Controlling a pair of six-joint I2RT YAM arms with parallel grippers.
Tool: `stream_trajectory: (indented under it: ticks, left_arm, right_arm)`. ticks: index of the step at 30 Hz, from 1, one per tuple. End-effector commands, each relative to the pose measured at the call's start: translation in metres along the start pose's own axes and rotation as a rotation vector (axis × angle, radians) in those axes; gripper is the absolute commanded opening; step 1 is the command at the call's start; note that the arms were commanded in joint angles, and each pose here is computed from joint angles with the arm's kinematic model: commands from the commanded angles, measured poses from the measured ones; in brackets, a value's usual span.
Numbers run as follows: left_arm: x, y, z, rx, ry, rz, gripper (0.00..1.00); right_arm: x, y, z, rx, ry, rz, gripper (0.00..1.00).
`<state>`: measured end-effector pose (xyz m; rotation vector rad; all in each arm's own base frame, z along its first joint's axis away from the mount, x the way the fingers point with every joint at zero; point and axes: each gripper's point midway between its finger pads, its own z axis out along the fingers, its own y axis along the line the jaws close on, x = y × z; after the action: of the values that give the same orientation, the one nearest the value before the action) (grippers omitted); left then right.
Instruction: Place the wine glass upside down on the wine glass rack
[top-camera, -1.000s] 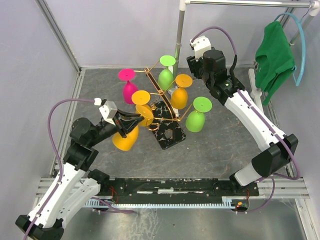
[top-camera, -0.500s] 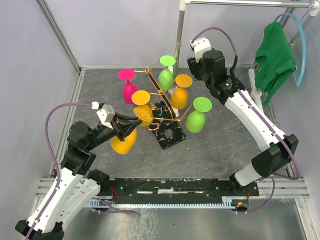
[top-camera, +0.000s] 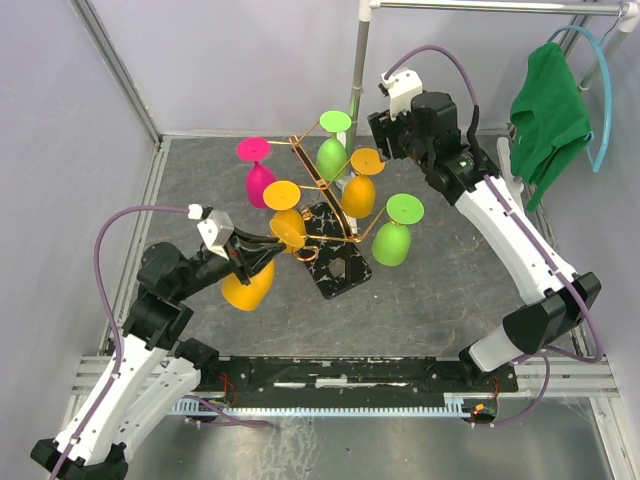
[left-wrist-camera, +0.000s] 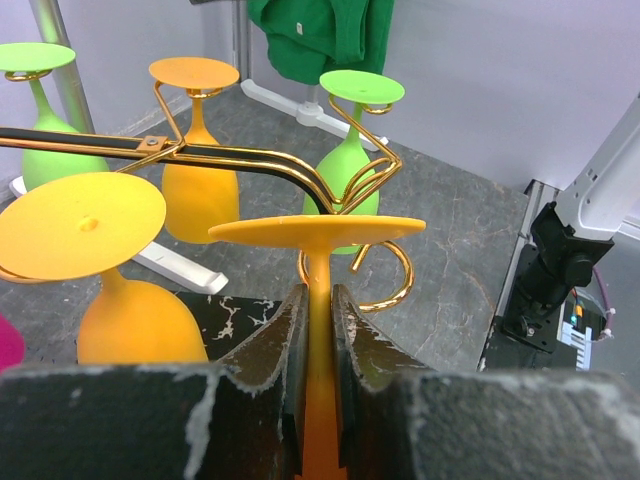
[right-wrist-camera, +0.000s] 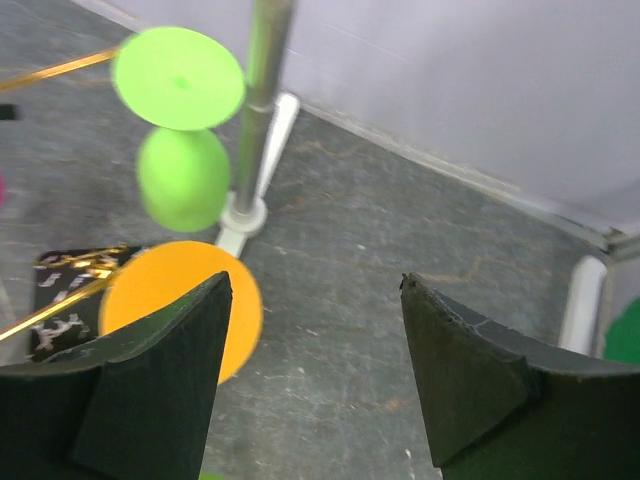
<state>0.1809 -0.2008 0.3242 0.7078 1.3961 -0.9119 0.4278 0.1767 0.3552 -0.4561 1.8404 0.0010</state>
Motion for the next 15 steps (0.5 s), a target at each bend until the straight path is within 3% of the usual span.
stream_trajectory:
  ticks: [1, 10, 15]
  left_arm:
    - [-0.01, 0.007, -0.002, -0.038, -0.024, 0.08, 0.03]
    - [-0.011, 0.017, -0.003, -0.094, -0.07, 0.08, 0.03]
    - [-0.011, 0.017, -0.001, -0.091, -0.057, 0.086, 0.03]
  right_arm:
    - [-0.053, 0.027, -0.029, -0.2, -0.133, 0.077, 0.78]
    - [-0.07, 0.088, -0.022, -0.392, -0.089, 0.094, 0.99]
    - [-0.07, 0.118, 0.003, -0.469, -0.052, 0.153, 1.0]
